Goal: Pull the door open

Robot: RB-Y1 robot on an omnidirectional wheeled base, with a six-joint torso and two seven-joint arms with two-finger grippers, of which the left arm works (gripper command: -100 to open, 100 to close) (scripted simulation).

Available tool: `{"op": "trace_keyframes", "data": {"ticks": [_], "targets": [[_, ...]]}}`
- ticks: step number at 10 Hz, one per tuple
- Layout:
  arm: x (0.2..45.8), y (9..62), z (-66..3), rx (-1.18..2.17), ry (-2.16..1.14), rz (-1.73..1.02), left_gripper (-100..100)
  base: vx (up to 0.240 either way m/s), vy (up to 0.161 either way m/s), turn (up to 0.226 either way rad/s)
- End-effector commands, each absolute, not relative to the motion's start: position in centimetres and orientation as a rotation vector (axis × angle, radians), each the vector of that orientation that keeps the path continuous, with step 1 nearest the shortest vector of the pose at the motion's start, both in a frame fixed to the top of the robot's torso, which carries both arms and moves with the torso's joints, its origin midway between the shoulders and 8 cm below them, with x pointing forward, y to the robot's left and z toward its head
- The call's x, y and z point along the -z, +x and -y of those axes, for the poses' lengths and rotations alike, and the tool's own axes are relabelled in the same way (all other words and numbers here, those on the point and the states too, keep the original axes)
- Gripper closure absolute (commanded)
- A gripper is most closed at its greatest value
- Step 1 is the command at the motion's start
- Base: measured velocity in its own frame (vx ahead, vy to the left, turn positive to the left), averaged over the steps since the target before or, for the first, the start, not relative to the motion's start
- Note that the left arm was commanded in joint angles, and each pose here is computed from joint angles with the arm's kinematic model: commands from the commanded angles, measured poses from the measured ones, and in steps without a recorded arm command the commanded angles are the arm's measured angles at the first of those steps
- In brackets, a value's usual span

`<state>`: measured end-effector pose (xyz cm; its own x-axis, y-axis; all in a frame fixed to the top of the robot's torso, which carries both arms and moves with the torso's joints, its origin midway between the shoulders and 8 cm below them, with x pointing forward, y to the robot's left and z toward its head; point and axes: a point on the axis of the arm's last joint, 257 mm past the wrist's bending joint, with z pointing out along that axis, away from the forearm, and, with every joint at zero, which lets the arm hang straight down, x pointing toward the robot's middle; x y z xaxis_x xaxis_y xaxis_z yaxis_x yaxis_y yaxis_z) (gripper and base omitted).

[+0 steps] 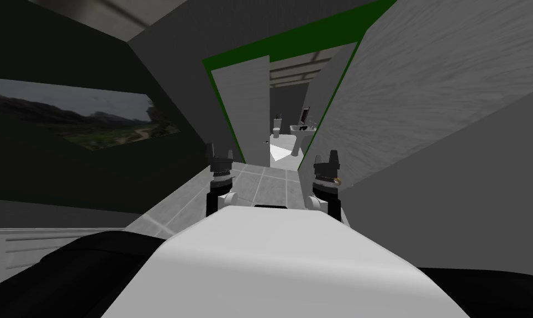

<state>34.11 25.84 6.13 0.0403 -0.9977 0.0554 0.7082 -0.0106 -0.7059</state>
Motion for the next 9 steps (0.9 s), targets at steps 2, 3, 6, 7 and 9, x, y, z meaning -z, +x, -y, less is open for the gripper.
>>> {"op": "trace_keyframes", "data": {"ticks": [2,3,6,7,9], "targets": [[-4.4,35.0,-25.9,1.467,-0.680,-0.587,-100,0.085,-0.018,-0.057],[-3.8,35.4,-25.9,1.467,-0.687,-0.598,-100,0.106,-0.021,-0.055],[-1.6,36.4,-26.1,1.466,-0.708,-0.632,-100,0.119,-0.022,-0.059],[-0.7,36.9,-26.2,1.465,-0.718,-0.647,-100,0.130,-0.034,-0.045],[0.5,37.4,-26.4,1.463,-0.731,-0.663,-100,0.105,-0.006,-0.052]]}}
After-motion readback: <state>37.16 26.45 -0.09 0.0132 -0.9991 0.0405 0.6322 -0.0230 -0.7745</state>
